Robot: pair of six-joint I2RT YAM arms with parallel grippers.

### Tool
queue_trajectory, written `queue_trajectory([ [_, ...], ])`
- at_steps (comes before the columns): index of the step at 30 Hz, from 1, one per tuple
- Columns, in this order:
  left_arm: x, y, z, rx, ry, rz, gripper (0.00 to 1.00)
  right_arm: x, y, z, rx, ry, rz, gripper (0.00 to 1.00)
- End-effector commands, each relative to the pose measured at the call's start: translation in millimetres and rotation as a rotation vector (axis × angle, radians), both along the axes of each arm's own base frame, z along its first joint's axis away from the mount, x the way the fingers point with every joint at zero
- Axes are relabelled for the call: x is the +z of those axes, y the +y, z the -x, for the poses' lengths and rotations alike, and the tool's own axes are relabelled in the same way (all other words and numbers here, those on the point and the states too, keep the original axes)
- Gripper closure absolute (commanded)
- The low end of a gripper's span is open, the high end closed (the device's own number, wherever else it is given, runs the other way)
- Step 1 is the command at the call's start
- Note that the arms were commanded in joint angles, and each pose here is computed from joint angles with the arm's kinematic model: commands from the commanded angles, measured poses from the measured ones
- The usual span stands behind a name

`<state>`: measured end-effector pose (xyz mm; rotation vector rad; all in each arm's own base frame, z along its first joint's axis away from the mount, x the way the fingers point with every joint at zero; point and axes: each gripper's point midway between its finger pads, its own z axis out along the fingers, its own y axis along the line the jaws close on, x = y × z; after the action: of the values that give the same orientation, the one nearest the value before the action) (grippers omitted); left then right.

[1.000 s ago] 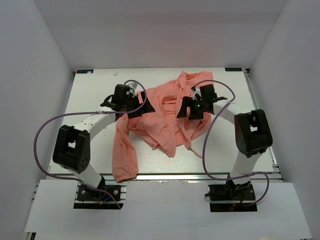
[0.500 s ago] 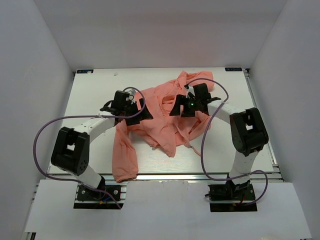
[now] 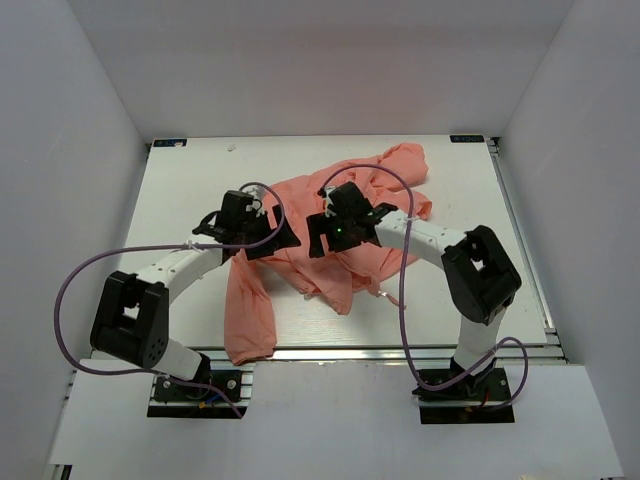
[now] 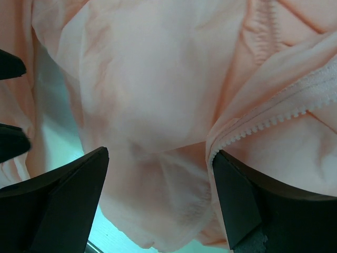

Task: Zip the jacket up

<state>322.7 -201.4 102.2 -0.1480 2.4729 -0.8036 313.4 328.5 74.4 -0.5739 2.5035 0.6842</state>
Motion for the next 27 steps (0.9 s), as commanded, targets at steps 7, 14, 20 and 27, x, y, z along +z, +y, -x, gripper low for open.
queue_trajectory([
  [7, 9, 15, 19, 0.043, -0.027, -0.027, 0.02, 20, -9, 12, -0.048, -0.093, 0.134, 0.11],
  [14, 15, 16, 18, 0.048, -0.041, -0.023, 0.02, 24, -73, 32, -0.168, -0.152, 0.253, 0.11],
  [20, 15, 14, 17, 0.044, -0.040, -0.024, 0.02, 6, -128, 63, -0.244, -0.081, 0.292, 0.11],
  [27, 17, 8, 12, 0.025, -0.046, -0.003, 0.02, -27, -168, 94, -0.284, 0.054, 0.297, 0.11],
])
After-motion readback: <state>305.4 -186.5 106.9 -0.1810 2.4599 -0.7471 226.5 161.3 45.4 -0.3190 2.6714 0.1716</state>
